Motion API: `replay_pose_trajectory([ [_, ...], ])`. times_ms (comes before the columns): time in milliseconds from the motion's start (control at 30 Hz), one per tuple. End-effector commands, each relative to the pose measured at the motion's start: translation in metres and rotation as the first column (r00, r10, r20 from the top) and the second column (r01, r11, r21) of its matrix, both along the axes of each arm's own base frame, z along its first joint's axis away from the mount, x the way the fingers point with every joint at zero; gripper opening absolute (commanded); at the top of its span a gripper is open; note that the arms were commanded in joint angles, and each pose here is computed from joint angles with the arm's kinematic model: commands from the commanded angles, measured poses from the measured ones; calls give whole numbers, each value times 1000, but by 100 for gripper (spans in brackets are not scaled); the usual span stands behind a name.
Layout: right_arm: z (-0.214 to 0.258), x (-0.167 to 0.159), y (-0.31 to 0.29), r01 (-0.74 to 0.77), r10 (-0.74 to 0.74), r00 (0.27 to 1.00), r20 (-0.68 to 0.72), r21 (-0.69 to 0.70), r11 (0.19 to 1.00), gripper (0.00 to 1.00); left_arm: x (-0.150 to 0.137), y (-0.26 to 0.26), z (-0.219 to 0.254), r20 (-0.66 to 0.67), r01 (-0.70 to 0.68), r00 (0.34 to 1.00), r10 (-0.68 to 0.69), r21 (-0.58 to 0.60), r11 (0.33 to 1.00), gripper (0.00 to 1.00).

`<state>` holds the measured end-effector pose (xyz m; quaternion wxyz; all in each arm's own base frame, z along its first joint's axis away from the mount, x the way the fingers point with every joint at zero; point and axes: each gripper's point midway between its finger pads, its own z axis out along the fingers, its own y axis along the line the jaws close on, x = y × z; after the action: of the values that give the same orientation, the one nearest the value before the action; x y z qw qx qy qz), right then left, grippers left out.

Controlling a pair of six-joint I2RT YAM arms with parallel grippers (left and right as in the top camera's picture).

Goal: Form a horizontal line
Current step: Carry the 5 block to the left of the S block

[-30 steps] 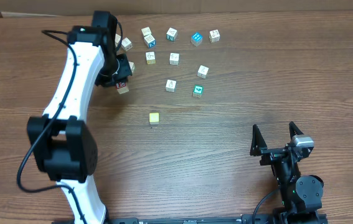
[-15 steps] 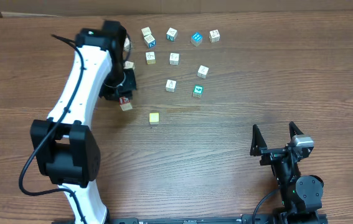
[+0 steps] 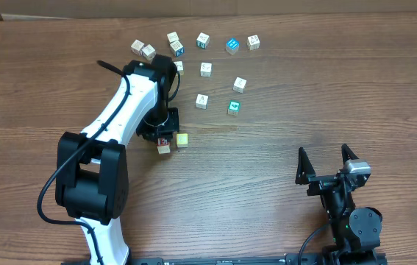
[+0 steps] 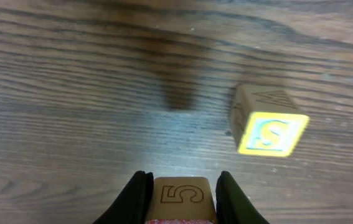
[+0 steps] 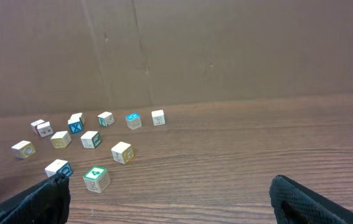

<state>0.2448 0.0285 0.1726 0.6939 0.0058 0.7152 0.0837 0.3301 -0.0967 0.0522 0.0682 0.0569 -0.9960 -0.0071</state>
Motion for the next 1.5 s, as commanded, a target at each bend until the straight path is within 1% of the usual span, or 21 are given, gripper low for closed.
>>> replay_pose_trajectory([
  [0, -2, 0, -1, 5, -5, 1000, 3, -4, 1000, 100, -6, 4, -7, -12, 2, 1000, -2, 18, 1000, 16],
  [333, -2, 0, -1, 6, -6, 1000, 3, -4, 1000, 100, -8, 5, -10, -17, 3, 1000, -3, 19, 1000, 17],
  [600, -2, 0, -1, 6, -6, 1000, 3, -4, 1000, 100, 3, 6, -15, 36, 5, 999, -6, 31, 1000, 19],
  [733, -2, 0, -1, 6, -6, 1000, 3, -4, 1000, 100, 5, 6, -17, 44, 4, 999, -6, 31, 1000, 20],
  [1067, -2, 0, -1, 5, -5, 1000, 3, -4, 1000, 100, 16, 8, -32, 110, 2, 994, -6, 37, 999, 23],
  [1267, -2, 0, -1, 6, -6, 1000, 3, -4, 1000, 100, 20, 7, -35, 129, 2, 992, -6, 33, 999, 29],
  [1400, -2, 0, -1, 6, -6, 1000, 3, -4, 1000, 100, 20, 7, -35, 129, 3, 992, -7, 34, 999, 45],
  [1467, -2, 0, -1, 6, -6, 1000, 3, -4, 1000, 100, 20, 7, -35, 129, 2, 992, -6, 34, 999, 47],
])
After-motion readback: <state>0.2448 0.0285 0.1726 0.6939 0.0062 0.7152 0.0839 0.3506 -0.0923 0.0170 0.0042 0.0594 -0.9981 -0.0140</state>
